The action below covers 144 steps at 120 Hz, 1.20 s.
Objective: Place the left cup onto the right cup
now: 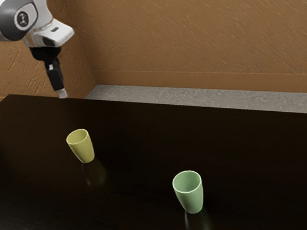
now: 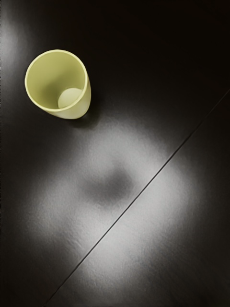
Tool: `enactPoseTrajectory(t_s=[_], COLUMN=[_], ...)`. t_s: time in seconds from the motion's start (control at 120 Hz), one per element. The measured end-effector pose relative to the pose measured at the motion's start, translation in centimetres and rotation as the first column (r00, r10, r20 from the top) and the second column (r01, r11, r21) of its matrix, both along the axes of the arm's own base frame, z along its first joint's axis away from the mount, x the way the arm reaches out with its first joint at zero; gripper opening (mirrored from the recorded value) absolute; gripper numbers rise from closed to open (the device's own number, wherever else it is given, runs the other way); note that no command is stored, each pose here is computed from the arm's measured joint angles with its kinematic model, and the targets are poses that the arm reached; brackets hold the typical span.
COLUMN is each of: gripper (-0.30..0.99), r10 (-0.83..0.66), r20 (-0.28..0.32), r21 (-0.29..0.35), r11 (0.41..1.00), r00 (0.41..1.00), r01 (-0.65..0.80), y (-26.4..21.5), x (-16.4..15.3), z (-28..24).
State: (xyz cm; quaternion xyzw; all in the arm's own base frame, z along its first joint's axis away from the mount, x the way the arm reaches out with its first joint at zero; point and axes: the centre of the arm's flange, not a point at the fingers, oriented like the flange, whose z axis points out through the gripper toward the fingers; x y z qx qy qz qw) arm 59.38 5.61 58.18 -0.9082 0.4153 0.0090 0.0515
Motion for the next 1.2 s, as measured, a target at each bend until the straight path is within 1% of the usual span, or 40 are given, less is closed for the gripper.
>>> enactPoseTrajectory(t_s=[0.133,0.333,0.558,0.8,1.033,1.2], gripper=[0.69,0.69,0.69,0.69,0.69,0.69], r10=[-0.006,-0.005,-0.001,-0.003,0.008,-0.008], r20=[-0.015,-0.048,-0.107,-0.123,-0.157,-0.164], r21=[-0.012,-0.013,-0.008,-0.004,-0.007,0.011], r11=[1.000,1.000,1.000,1.000,1.000,1.000], r00=[1.000,0.999,0.994,0.992,0.988,0.986], r01=[0.005,0.004,0.001,0.003,-0.010,0.010], y=[0.0,0.9,2.2,3.4,5.4,6.1], x=[-0.2,-0.1,0.2,1.3,2.0,2.6], z=[-1.1,-4.7,-10.1,-13.9,-18.3,-20.3])
